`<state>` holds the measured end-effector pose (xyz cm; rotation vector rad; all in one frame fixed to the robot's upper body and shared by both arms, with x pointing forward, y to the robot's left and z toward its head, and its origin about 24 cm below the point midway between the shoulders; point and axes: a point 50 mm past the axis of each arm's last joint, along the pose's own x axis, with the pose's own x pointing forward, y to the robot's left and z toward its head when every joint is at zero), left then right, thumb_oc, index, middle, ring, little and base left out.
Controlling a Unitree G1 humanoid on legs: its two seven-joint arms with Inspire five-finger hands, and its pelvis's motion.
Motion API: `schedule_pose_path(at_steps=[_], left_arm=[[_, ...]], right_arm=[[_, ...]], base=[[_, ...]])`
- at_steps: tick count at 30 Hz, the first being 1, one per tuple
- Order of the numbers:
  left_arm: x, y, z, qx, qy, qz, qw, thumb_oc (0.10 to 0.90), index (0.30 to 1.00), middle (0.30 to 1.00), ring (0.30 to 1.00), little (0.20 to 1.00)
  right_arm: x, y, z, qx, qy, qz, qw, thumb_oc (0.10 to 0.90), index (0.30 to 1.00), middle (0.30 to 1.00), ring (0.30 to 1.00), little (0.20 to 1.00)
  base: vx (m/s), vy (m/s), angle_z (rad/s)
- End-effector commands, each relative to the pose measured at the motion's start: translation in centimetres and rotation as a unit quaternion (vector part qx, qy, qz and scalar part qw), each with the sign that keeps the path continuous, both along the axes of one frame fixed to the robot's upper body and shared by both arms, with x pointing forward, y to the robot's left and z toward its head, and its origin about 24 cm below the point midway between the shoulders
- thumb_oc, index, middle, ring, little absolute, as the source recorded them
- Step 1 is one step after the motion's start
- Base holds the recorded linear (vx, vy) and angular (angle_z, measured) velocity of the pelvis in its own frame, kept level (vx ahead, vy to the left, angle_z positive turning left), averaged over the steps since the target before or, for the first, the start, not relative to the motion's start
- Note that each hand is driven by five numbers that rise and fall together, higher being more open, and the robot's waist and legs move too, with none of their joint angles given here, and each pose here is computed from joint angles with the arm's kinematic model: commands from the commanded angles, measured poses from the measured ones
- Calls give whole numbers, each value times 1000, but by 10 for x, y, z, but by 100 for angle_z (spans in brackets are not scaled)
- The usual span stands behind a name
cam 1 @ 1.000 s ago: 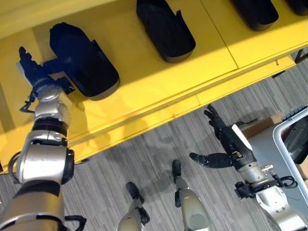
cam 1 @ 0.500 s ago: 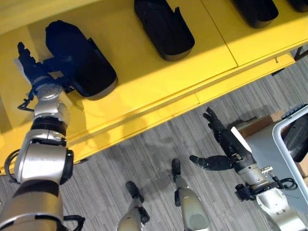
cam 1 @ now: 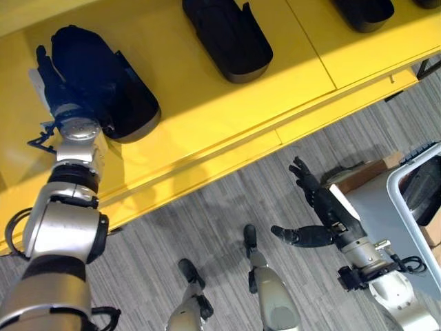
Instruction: Move parts from the plastic box to the shelf.
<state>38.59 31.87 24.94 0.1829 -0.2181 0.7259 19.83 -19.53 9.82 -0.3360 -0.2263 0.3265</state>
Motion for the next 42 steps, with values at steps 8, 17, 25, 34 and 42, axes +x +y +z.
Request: schedule_pose_path(at_steps=[8,17,25,34,42], left_arm=[[5,-18,59,47,-60,-40,996,900,1000,1000,1000,1000],[2,-13,62,74,-48,-31,996,900,1000,1000,1000,1000],[1,-11,61,92,-40,-29,995,900,1000,1000,1000,1000],[-5,1,65,121,-26,-14,992,900,1000,1000,1000,1000],[-12,13,65,126,-22,-7,992,900,1000,1000,1000,1000]], right_arm=[[-6,-7,46,31,-121,17,992,900,1000,1000,1000,1000],[-9,-9,45,31,-115,17,993,900,1000,1000,1000,1000],[-9,-10,43,29,-110,16,993,900,1000,1000,1000,1000],[-6,-9,44,25,-105,28,994,900,1000,1000,1000,1000],[-2,-4,48,21,-111,49,992,900,1000,1000,1000,1000]], base=[[0,5,-1],[0,11,-6],[0,0,0],[0,0,0],[0,0,0]])
